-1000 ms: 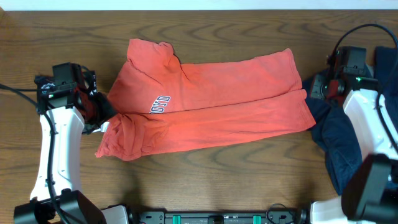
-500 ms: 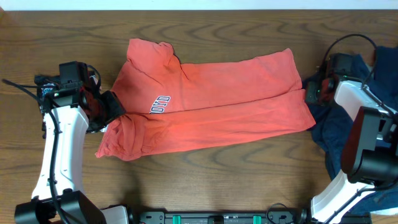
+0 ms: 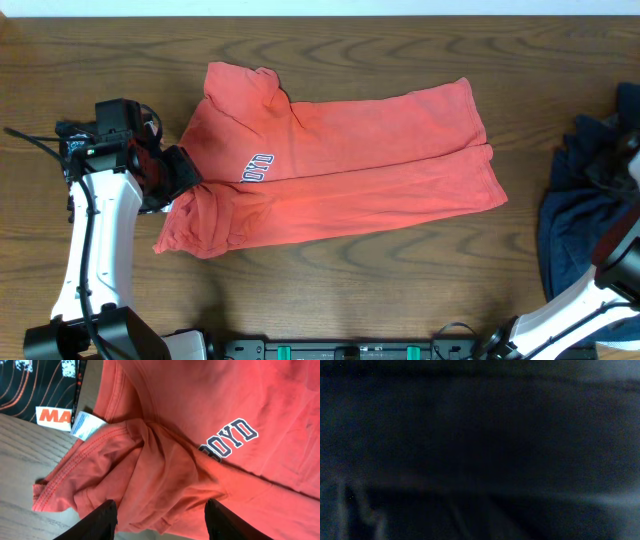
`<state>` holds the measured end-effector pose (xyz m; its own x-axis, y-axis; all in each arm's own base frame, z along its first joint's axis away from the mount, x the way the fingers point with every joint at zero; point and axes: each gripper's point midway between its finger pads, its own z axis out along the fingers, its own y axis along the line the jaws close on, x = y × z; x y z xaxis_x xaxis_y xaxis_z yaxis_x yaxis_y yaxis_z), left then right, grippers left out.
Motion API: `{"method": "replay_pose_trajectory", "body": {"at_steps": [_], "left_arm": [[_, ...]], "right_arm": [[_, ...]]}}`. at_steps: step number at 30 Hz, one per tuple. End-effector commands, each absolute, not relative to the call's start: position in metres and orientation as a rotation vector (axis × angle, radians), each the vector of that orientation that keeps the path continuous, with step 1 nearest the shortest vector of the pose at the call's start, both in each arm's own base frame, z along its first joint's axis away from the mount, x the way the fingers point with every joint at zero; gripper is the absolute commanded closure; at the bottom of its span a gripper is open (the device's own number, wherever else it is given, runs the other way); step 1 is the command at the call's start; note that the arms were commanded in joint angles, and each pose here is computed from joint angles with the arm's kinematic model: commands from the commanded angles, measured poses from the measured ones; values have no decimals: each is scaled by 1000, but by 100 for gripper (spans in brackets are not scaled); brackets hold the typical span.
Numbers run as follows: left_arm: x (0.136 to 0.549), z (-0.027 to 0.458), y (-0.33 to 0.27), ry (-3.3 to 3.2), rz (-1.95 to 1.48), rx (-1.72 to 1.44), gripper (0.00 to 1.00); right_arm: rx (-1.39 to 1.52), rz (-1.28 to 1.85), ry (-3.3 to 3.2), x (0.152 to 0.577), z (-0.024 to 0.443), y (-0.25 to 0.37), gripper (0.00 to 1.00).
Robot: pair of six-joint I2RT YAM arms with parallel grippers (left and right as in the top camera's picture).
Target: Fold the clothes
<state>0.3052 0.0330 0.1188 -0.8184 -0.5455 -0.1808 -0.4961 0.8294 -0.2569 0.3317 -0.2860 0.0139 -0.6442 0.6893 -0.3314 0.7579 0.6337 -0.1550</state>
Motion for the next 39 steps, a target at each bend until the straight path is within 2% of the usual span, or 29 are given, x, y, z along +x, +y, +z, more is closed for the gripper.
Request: {"method": "replay_pose_trajectory", "body": {"at_steps": [1,3,6,8,11,14,27,39], "left_arm": [[315,127,34,2731,-293,-759,42],[328,133,31,2695,-316,-659,41],[349,142,26,2622,-344,-555,38],[364,151,23,2560,-344,-510,36],[390,164,19,2468,-346,-448,35],[415,168,19,2425,-338,-405,34],[545,120,35,2209,-269,-216,16],[583,51,9,2141,-328,-135,15]], "right_arm": [[1127,-173,2562,365,34,-281,81],[981,54,2555,394,51,-257,73],[814,244,2550,418,76,-223,70],[736,296,2556,428,90,-204,67],[639,348,2572,438,107,-173,53],[552,381,2595,441,117,-145,49],[383,493,2829,411,111,-54,46],[344,534,2919,397,109,-22,48]]}}
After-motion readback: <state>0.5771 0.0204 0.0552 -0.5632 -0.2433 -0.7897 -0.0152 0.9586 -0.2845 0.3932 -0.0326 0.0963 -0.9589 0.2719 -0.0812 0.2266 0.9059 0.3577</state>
